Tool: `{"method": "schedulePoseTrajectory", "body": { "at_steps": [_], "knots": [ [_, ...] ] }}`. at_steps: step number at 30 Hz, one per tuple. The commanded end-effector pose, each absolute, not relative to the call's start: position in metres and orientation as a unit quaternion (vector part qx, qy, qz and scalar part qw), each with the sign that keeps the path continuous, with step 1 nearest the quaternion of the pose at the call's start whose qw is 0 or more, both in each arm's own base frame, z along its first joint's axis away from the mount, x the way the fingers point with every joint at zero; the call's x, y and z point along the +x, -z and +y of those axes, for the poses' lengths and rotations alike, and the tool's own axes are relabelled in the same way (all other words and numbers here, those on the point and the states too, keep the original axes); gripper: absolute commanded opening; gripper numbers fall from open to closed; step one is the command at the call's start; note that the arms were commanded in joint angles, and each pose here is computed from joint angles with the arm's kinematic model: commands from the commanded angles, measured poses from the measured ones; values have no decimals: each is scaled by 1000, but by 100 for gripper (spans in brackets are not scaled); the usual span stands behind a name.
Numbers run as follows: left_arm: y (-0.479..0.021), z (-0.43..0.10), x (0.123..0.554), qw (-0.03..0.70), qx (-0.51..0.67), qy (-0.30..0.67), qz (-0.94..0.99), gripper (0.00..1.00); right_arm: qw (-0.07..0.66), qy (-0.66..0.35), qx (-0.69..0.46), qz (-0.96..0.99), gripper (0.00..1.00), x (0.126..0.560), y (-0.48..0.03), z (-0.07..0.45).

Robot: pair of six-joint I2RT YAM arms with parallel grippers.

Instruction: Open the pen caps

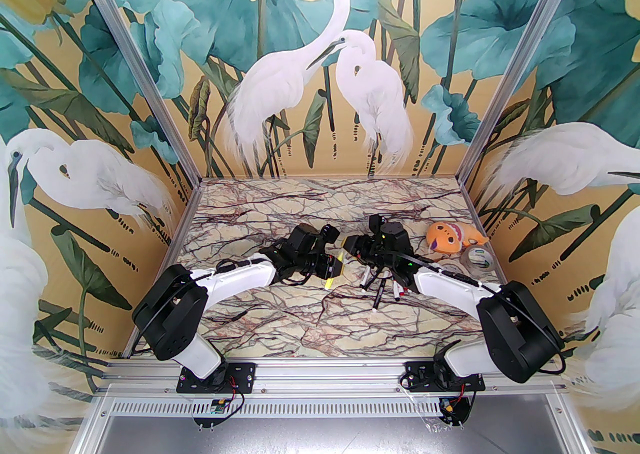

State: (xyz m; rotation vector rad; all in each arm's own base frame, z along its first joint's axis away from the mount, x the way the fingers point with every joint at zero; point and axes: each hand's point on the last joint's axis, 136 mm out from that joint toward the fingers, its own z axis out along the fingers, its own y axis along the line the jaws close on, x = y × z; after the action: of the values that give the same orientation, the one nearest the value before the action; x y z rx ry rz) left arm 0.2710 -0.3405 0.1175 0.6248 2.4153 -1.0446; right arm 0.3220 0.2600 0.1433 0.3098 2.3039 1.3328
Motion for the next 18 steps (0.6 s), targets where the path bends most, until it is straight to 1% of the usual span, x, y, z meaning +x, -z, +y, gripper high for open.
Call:
{"method": "schedulePoseTrajectory", "body": {
  "at_steps": [1,11,15,18],
  "knots": [
    [-132,-342,267,232,244,395,855,9,236,-479,99,839,32,325,-149,266],
    [-132,-343,266,229,246,397,854,9,226,-486,86,840,33,323,-150,276],
    [-134,-343,266,231,247,398,853,9,224,-482,89,843,26,323,-146,275],
    [-133,-344,264,225,249,402,852,9,229,-480,91,842,18,325,-147,275]
  ]
}}
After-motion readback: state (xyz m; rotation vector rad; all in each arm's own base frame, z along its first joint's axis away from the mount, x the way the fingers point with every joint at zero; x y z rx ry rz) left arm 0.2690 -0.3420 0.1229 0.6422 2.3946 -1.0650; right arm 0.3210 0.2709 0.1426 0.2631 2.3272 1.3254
